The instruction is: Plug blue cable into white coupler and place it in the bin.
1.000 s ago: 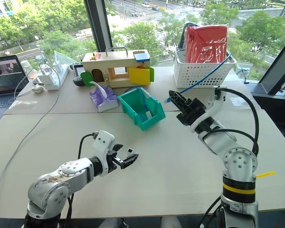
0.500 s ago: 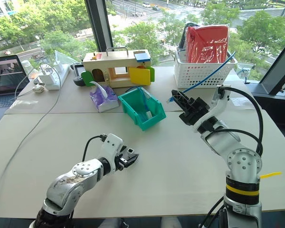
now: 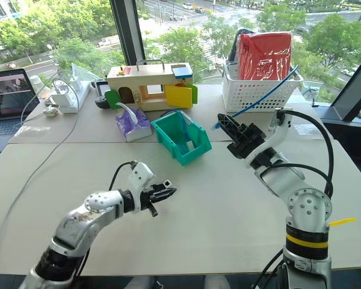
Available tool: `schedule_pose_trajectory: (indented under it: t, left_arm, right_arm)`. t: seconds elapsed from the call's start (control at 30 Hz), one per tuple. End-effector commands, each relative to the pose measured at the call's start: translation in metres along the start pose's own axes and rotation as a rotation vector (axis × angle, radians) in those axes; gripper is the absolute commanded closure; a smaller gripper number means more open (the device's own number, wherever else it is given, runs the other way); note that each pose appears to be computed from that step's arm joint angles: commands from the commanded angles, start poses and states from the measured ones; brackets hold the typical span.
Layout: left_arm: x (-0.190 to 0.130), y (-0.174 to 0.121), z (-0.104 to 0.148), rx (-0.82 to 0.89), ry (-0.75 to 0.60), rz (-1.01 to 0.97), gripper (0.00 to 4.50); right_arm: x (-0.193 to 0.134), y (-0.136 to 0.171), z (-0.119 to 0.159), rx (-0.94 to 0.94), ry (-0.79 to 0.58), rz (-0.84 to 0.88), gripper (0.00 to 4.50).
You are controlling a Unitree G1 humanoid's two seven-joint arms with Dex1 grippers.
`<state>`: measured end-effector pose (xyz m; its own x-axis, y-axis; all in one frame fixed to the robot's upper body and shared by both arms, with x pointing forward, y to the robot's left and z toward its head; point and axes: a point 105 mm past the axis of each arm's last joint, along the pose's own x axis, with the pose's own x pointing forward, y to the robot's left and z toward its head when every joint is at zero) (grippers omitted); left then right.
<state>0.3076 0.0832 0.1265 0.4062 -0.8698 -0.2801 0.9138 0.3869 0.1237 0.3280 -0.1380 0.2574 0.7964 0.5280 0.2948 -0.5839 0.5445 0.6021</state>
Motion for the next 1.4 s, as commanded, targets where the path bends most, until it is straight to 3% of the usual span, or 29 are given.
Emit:
schedule_pose_trajectory:
  t: [0.03, 0.27, 0.67, 0.97, 1.4]
  left_arm:
    - [-0.007, 0.0, 0.0, 0.171, 0.001, -0.238, 3.84]
    - [0.016, 0.002, -0.002, 0.19, 0.03, -0.286, 3.84]
    - [0.034, 0.003, -0.016, 0.157, 0.306, -0.225, 3.84]
    - [0.057, -0.008, -0.015, 0.109, 0.366, -0.183, 3.84]
    - [0.062, -0.025, -0.006, -0.057, 0.332, -0.124, 3.84]
  right_arm:
    - [-0.003, 0.014, 0.01, -0.028, -0.053, 0.048, 4.5]
    - [-0.012, 0.013, -0.01, -0.039, -0.039, -0.027, 4.5]
    - [-0.028, 0.002, -0.103, -0.126, 0.216, -0.271, 4.5]
    - [-0.026, -0.001, -0.117, -0.079, 0.217, -0.314, 4.5]
    - [-0.028, -0.015, -0.144, 0.049, 0.253, -0.355, 4.5]
